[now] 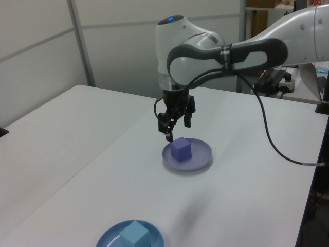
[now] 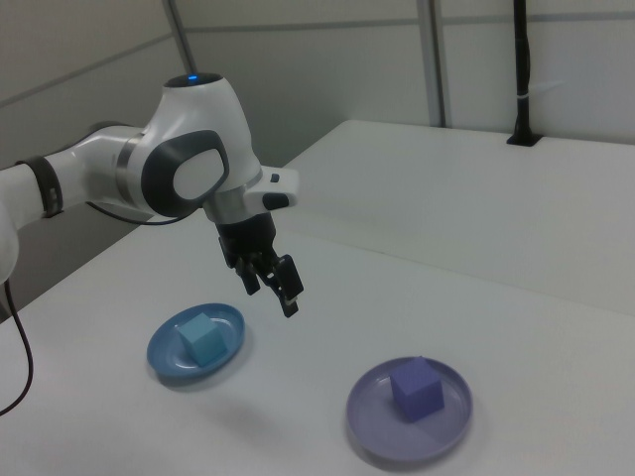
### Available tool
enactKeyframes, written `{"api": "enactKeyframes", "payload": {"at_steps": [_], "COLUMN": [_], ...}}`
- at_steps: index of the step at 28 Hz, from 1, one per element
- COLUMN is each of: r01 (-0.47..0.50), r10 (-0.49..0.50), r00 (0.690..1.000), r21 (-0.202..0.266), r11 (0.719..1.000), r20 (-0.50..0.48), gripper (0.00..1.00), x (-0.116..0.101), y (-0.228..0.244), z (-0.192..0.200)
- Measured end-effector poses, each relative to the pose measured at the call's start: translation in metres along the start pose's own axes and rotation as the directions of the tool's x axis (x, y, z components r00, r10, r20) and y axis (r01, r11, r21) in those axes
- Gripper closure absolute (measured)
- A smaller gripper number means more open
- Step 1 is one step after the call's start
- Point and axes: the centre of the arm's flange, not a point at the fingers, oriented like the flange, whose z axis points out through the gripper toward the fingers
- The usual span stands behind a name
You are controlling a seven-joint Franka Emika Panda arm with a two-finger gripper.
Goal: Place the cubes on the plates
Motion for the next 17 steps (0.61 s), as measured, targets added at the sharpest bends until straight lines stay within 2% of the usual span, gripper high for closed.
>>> {"api": "enactKeyframes", "payload": {"at_steps": [17], "r01": [0.000], "r10": [0.000], "r00": [1.000], "r21": [-0.002], "r11": [1.000], "r20": [-0.006], "gripper": [0.00], "x": [0.0057], "y": [-0.0016], "z": [-0.0004]}}
